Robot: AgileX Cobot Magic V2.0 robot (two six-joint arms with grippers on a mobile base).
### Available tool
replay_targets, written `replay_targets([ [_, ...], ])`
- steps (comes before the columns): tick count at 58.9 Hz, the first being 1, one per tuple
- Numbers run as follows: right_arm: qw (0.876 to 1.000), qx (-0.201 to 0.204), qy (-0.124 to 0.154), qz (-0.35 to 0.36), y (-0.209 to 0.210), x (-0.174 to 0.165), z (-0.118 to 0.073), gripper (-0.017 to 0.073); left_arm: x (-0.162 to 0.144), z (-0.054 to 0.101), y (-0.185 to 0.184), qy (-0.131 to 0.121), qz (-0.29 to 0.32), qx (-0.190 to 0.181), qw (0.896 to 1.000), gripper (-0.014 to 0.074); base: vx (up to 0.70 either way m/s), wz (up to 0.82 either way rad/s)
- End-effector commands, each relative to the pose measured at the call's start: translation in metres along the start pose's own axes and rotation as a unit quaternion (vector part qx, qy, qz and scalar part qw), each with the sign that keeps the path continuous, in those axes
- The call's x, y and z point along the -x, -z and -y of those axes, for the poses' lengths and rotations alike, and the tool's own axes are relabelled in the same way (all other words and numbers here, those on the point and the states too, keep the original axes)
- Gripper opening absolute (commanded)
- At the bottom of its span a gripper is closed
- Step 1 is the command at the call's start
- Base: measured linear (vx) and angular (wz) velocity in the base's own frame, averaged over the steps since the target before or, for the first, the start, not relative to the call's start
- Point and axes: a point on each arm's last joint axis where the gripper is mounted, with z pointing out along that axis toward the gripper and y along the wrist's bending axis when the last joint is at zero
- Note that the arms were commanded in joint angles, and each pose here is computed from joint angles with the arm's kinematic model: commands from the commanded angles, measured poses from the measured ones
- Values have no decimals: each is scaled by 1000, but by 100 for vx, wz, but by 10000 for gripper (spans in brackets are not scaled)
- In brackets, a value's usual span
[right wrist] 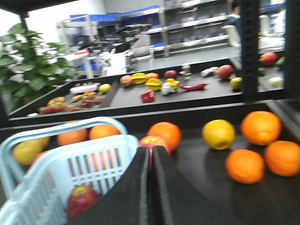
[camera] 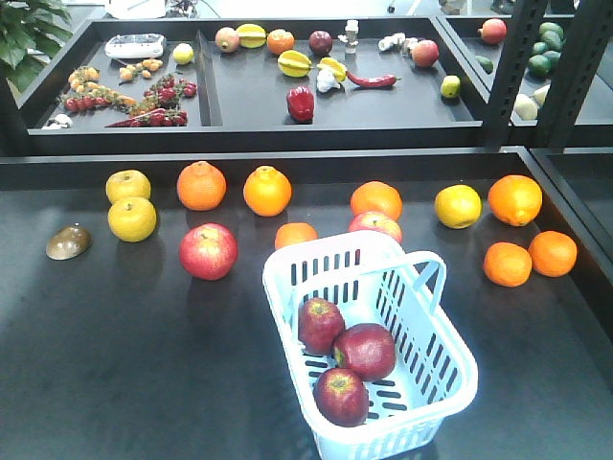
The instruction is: Pick three apples into basket with both arms
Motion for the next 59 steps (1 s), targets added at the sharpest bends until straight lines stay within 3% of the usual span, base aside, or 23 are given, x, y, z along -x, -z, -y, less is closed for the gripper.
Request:
replay_targets([
  [1,998,-39,8,42,1,3,5,-5,15,5,3,4,52,-17,999,-6,0,0],
  [10,996,-83,19,40,1,3,9,-5,15,5,3,4,52,-17,999,-6,0,0],
  [25,993,-78,60,72,2,9,8,-5,15,5,3,4,52,-17,999,-6,0,0],
  [45,994,-71,-4,86,2,11,7,-5,15,5,3,4,52,-17,999,-6,0,0],
  [59,994,-72,1,82,2,10,8,-5,15,5,3,4,52,-17,999,-6,0,0],
])
